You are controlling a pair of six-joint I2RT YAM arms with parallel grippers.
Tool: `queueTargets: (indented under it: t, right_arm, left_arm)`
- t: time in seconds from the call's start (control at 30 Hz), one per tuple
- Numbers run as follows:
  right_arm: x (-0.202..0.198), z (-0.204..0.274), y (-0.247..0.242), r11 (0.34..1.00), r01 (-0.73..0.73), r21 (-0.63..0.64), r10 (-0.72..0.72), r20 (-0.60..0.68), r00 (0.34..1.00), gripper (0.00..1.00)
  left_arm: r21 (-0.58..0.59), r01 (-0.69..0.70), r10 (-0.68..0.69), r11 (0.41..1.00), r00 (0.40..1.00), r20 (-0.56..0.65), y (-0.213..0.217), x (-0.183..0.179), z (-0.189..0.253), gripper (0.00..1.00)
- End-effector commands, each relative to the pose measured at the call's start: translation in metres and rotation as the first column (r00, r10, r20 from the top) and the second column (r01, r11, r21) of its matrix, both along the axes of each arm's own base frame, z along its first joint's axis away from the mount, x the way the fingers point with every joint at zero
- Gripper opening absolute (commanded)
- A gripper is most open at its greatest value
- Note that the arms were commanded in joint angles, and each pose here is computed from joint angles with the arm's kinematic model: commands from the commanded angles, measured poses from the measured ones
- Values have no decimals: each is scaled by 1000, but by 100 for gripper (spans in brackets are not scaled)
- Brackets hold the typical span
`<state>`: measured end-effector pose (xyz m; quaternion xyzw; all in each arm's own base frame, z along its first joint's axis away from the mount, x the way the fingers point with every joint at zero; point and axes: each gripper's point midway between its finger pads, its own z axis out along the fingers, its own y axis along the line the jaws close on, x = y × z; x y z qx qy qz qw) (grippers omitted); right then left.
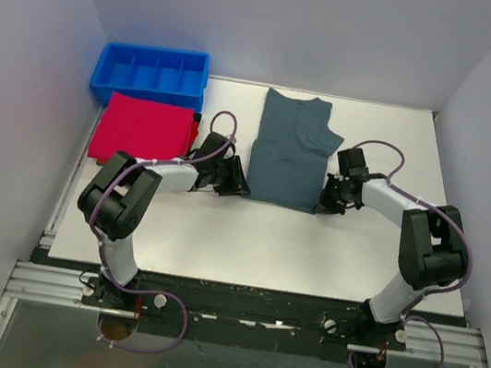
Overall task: Fold and stack the t-shirts
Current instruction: Grab one side of the 2/3 rectangular tshirt with both arms
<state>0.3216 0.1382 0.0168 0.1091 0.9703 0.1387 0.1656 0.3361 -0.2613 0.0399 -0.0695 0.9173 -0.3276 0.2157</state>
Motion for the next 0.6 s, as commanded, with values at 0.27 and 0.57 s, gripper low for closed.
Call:
queueTargets:
  t: [0.27,0.57]
  right_arm:
    - [-3,6,6,999,-39,-9,40,17,999,1]
    - [-20,40,-6,998,-49,-31,52,86,995,1]
  left_arm:
    - [-132,74,-79,989,996,-31,-25,-11,-13,7]
    - [-74,75,-71,994,996,56,-11,-13,24,0]
